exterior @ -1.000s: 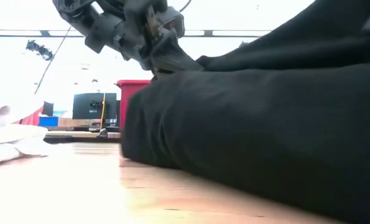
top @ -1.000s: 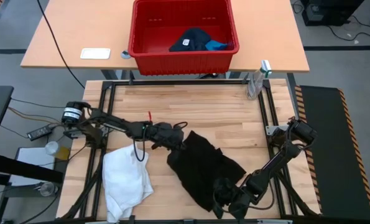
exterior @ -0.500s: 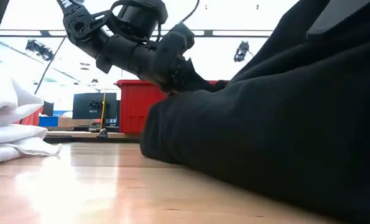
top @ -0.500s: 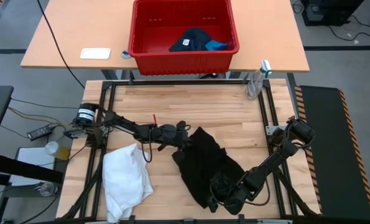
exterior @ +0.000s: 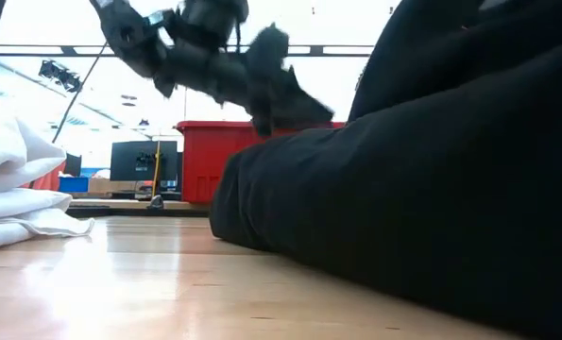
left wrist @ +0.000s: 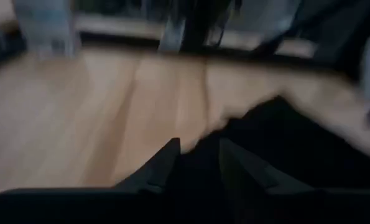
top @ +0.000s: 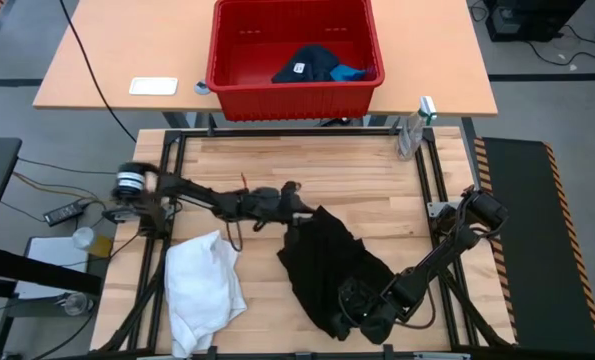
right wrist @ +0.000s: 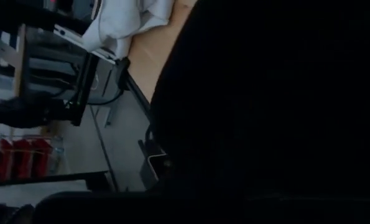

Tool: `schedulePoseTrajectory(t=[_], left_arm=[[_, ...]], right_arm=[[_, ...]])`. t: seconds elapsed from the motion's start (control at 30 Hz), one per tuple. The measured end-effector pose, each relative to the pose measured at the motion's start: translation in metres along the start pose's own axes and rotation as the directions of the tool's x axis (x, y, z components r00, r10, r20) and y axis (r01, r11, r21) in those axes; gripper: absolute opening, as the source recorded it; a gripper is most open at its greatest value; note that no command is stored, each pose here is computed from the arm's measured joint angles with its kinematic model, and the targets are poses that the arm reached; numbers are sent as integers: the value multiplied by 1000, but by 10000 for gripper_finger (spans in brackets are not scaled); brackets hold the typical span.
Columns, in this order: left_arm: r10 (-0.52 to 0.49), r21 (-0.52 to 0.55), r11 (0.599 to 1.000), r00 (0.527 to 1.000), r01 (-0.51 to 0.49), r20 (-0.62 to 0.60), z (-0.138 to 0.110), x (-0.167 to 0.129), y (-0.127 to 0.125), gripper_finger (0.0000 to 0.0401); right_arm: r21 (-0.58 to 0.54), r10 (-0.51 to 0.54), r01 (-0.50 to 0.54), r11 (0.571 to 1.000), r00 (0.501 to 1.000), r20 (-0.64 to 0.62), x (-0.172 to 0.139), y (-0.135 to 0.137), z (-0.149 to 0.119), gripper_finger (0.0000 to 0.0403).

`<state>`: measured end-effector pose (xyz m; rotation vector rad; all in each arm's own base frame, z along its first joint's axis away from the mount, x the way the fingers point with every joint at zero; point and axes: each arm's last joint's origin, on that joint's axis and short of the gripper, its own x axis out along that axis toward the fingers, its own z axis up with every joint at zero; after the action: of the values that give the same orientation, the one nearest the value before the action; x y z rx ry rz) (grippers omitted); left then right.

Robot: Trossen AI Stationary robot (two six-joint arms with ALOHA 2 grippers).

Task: Fold Laundry from Bin
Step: Fold the black shirt

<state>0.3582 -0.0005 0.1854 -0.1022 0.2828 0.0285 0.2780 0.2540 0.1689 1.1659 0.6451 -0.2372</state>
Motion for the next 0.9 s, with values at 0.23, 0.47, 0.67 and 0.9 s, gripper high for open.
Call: schedulePoseTrajectory(t=[0.23,0.47,0.67,0.9], left_arm=[[-75,-15,997,987,73,-139,7,-22,-12,118],[-78,57,994,966,95,-246,-21,-8,-16,119],[-27,69,996,927,57,-375,-52,4,2,118],[-414,-45,902,833,428,-367,-62,10,3,117]], right_arm=[[108,1,1,994,1000,-18,-11,8,9,28],[87,-27,28,996,999,-17,-28,13,20,27],[98,-14,17,995,1000,-26,-33,17,23,27],[96,-39,41,995,999,-23,-34,15,25,27]])
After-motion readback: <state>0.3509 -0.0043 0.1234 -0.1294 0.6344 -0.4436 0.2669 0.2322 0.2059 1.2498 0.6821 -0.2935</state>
